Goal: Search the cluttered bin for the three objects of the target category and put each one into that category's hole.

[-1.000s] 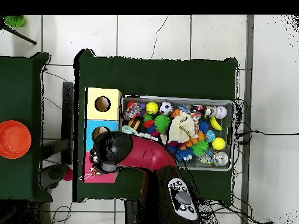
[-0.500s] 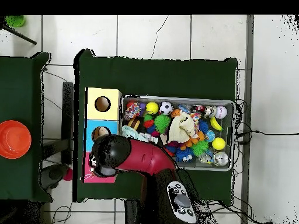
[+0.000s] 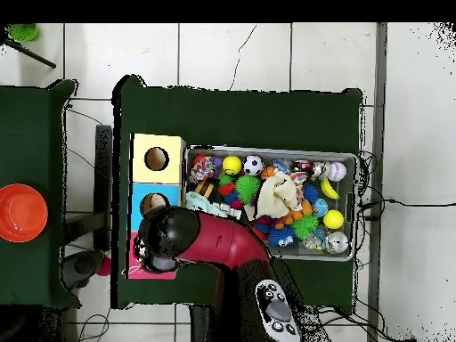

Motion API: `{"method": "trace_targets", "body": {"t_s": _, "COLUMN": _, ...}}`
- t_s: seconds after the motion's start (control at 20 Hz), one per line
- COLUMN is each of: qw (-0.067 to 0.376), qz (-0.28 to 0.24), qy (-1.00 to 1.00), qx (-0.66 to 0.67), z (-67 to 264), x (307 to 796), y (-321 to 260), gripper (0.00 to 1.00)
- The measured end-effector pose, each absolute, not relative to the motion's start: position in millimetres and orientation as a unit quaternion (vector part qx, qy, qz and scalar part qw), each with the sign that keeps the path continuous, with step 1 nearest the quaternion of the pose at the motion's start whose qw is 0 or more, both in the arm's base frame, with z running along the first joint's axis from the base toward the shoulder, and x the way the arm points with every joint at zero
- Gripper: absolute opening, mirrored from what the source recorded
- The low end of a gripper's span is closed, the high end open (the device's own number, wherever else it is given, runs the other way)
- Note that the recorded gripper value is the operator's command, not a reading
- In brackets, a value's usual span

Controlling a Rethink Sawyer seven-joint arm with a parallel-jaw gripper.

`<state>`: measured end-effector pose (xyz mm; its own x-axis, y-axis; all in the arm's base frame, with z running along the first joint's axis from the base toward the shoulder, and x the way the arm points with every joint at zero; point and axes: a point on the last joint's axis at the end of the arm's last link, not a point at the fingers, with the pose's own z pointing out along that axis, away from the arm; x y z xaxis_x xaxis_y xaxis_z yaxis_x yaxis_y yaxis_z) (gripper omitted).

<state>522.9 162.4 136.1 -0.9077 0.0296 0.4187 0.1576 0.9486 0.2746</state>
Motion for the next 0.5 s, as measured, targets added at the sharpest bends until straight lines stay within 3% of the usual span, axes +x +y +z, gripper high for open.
{"method": "trace_targets", "body": {"t_s": 0.5, "qw": 0.215, "qz": -0.148, "qy": -0.965, "qx": -0.034, "z": 133.2, "x": 516.4, "y": 175.6, "gripper": 0.0}}
